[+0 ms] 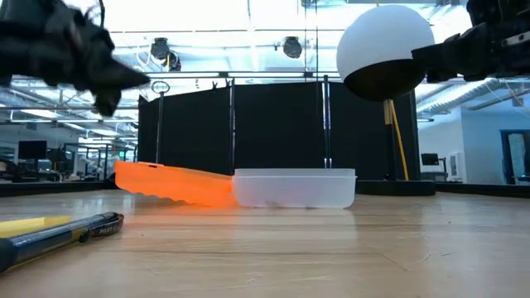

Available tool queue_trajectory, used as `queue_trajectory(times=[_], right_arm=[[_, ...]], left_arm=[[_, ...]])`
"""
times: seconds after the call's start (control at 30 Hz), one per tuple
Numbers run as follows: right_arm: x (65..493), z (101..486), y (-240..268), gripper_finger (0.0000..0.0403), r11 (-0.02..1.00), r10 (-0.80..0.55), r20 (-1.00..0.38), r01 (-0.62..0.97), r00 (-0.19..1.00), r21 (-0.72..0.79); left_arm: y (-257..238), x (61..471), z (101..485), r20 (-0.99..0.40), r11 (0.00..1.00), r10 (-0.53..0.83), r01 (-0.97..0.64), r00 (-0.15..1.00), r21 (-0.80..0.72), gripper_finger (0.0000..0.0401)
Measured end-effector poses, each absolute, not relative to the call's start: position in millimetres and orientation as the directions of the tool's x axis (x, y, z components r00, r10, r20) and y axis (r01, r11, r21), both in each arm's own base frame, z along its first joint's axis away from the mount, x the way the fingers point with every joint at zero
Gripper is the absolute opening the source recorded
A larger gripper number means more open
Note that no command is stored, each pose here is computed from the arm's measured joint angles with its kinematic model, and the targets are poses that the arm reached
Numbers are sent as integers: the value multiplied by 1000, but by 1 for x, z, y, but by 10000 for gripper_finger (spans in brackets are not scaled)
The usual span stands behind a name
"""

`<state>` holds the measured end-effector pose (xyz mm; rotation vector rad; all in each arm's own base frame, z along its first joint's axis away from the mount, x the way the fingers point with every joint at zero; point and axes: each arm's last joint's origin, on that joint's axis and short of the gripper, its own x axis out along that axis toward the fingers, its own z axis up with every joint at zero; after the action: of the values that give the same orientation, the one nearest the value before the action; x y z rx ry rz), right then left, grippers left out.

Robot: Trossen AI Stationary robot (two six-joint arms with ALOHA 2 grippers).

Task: Pick & place school supplies into a supply box
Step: Put the yellow pen into the orange box

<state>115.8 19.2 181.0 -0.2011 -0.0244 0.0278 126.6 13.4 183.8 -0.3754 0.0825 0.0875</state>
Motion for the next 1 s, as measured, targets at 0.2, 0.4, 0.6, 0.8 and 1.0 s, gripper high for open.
queue_trajectory(times=[0.2,0.4,0.6,0.8,1.0], right_arm=[[116,180,19,0,975,30,8,-28,1000,-219],[116,176,19,0,976,30,-29,-36,999,-216],[116,176,19,0,979,32,-34,-38,999,-201],[116,175,20,0,987,33,-37,-39,999,-158],[116,179,20,0,988,33,-4,-33,999,-153]], left_arm=[[-17,133,241,-254,894,154,-244,955,-376,5],[-75,157,294,-411,854,201,-365,889,-371,3],[-145,192,310,-616,759,257,-550,745,-349,2],[-216,243,287,-821,672,161,-670,548,-316,2],[-260,292,263,-910,656,160,-730,383,-192,2]])
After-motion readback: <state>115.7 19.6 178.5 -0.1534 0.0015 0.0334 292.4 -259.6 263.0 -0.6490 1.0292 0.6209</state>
